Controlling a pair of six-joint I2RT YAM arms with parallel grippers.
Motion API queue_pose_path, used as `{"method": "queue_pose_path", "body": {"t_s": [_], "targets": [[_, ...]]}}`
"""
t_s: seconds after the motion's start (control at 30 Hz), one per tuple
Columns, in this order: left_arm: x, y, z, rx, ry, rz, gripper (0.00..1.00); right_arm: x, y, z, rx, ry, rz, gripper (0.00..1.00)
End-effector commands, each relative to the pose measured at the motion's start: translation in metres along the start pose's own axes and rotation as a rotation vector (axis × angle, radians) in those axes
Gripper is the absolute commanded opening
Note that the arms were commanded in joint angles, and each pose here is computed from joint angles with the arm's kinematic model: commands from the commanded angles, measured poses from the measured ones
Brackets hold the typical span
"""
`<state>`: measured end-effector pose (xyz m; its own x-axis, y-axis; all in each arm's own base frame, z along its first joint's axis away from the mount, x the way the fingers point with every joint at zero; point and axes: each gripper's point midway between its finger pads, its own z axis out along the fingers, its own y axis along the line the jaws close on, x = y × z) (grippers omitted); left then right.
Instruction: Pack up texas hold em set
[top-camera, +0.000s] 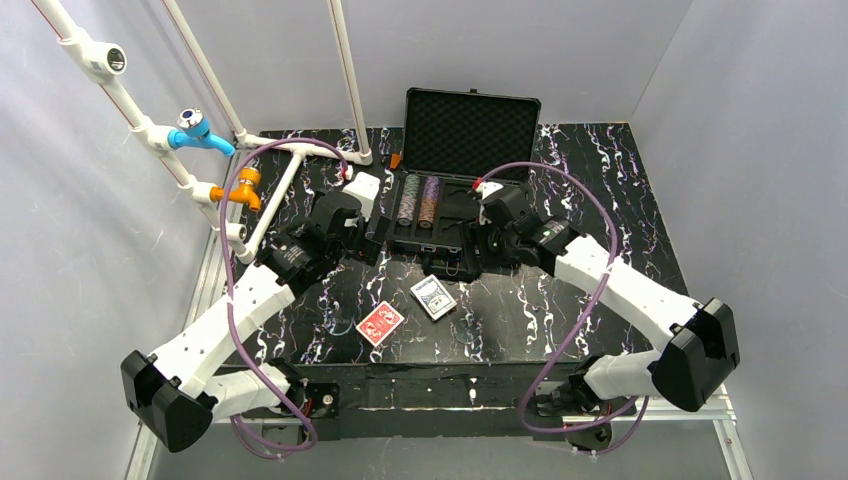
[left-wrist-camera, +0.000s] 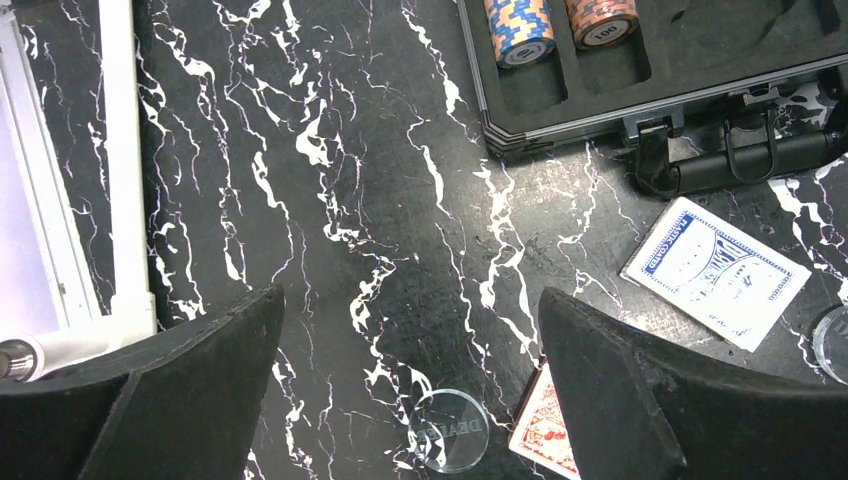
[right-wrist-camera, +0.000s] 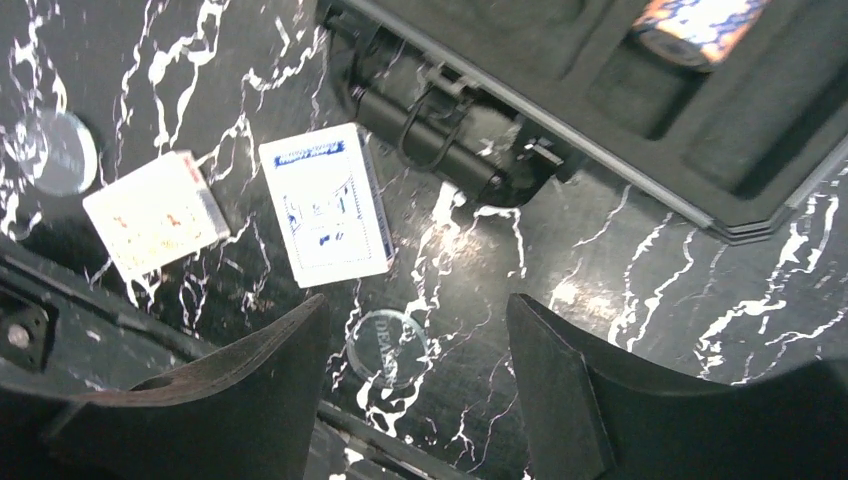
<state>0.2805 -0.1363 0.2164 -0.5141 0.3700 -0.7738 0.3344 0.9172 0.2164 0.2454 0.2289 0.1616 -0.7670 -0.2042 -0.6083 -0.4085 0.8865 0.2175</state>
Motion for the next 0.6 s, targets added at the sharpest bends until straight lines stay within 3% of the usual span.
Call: {"method": "queue_pose_path", "body": {"t_s": [0.0,0.57], "targets": [[-0.001,0.009,-0.013,-0.032,-0.033,-0.026,0.98,0.008,0.025,0.002,-0.07,-0.002,-0.115,0.73],[0.028,0.019,-0.024,-0.073,-0.009,-0.062,0.98,0.032,0.058,0.041,-0.15,0.044,-0.383,0.85]]}}
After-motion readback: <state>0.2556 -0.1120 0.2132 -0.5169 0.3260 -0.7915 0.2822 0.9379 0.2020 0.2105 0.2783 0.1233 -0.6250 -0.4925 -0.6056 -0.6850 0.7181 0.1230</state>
